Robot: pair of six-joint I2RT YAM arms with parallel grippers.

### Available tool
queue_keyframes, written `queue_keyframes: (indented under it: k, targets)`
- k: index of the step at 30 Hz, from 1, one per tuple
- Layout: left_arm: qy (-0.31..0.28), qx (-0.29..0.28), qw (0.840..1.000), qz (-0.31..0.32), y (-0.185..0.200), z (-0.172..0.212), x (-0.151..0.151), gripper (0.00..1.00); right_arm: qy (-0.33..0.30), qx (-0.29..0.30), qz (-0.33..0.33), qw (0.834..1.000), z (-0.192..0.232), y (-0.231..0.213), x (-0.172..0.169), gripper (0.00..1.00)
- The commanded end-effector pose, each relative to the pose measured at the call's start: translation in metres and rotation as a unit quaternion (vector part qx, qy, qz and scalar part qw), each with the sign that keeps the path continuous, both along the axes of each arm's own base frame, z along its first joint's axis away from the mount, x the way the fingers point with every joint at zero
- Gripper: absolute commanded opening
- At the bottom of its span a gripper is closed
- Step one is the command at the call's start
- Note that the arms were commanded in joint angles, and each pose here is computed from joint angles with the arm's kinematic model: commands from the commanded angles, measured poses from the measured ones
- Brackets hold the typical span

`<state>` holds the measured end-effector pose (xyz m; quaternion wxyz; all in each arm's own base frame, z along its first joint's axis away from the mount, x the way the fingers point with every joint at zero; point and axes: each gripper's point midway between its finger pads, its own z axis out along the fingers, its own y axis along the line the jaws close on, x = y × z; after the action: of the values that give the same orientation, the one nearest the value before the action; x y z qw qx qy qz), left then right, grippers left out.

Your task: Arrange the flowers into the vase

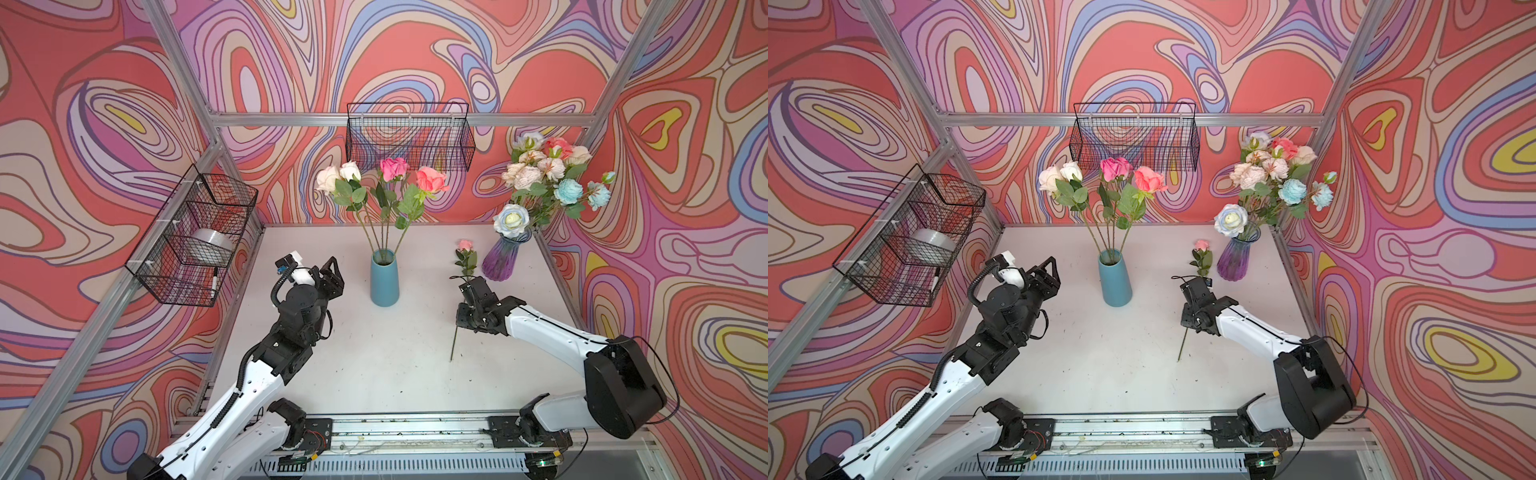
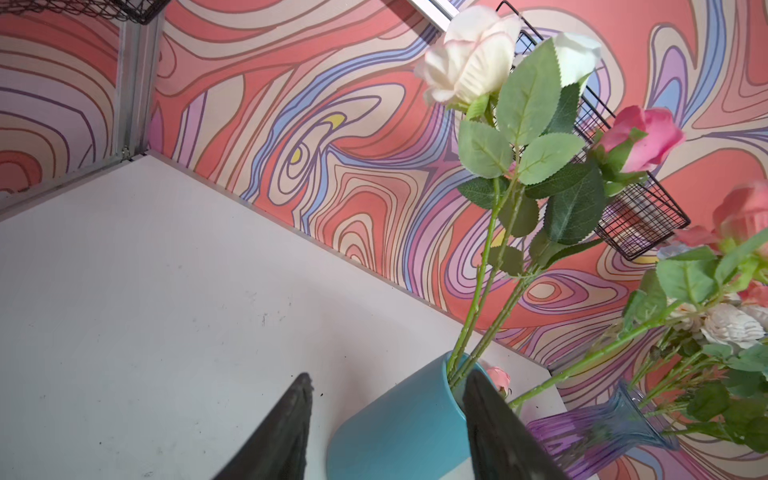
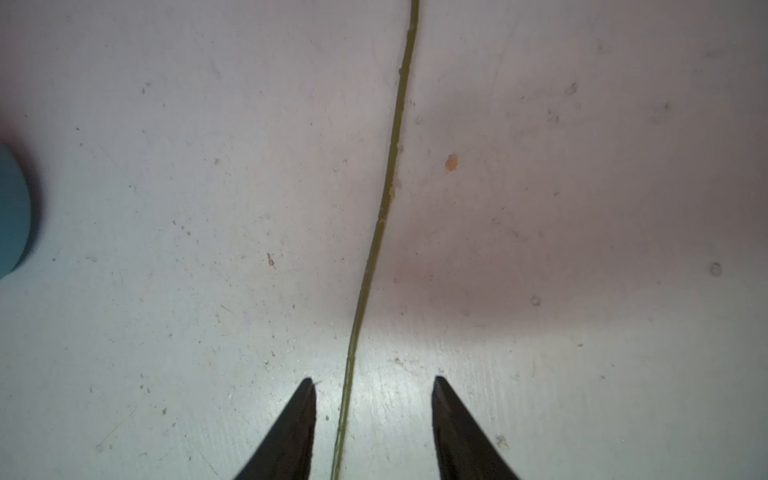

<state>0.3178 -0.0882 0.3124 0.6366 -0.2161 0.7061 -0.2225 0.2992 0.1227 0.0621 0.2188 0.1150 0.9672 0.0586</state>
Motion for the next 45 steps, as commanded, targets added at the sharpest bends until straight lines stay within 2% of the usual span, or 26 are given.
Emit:
queue_keyframes:
  k: [1, 6, 17, 20, 25, 30, 37, 45]
  targets:
    - [-0.005, -0.028, 1.0, -0.009, -0.002, 0.009, -0.002, 0.59, 0.012, 0.029, -0.002, 1.0, -0.007, 0.01, 0.002, 0.44]
    - [-0.002, -0.021, 1.0, -0.006, -0.002, 0.007, -0.001, 0.59, 0.03, 0.034, 0.001, 0.999, -0.023, 0.016, 0.005, 0.41]
    - [-0.005, -0.024, 1.0, -0.012, -0.003, 0.009, -0.002, 0.59, 0.037, -0.025, -0.011, 0.999, -0.048, 0.005, 0.027, 0.34]
    - [-0.005, -0.025, 1.0, -0.014, -0.004, 0.009, -0.002, 0.59, 0.05, -0.03, -0.017, 0.998, -0.054, 0.006, 0.03, 0.27]
    - [-0.005, -0.024, 1.0, -0.013, -0.004, 0.009, -0.002, 0.59, 0.067, -0.035, -0.016, 0.997, -0.06, 0.006, 0.028, 0.08]
    - [-0.005, -0.024, 1.0, -0.016, -0.005, 0.01, -0.002, 0.59, 0.064, -0.031, -0.004, 0.997, -0.056, 0.008, 0.027, 0.0]
    - [-0.004, -0.023, 1.0, -0.015, -0.005, 0.008, -0.001, 0.59, 0.009, 0.03, 0.018, 0.999, -0.03, 0.023, 0.028, 0.0]
    - [-0.006, -0.02, 0.999, -0.027, -0.01, 0.009, 0.0, 0.59, -0.08, 0.08, 0.03, 0.993, 0.023, 0.028, 0.028, 0.0]
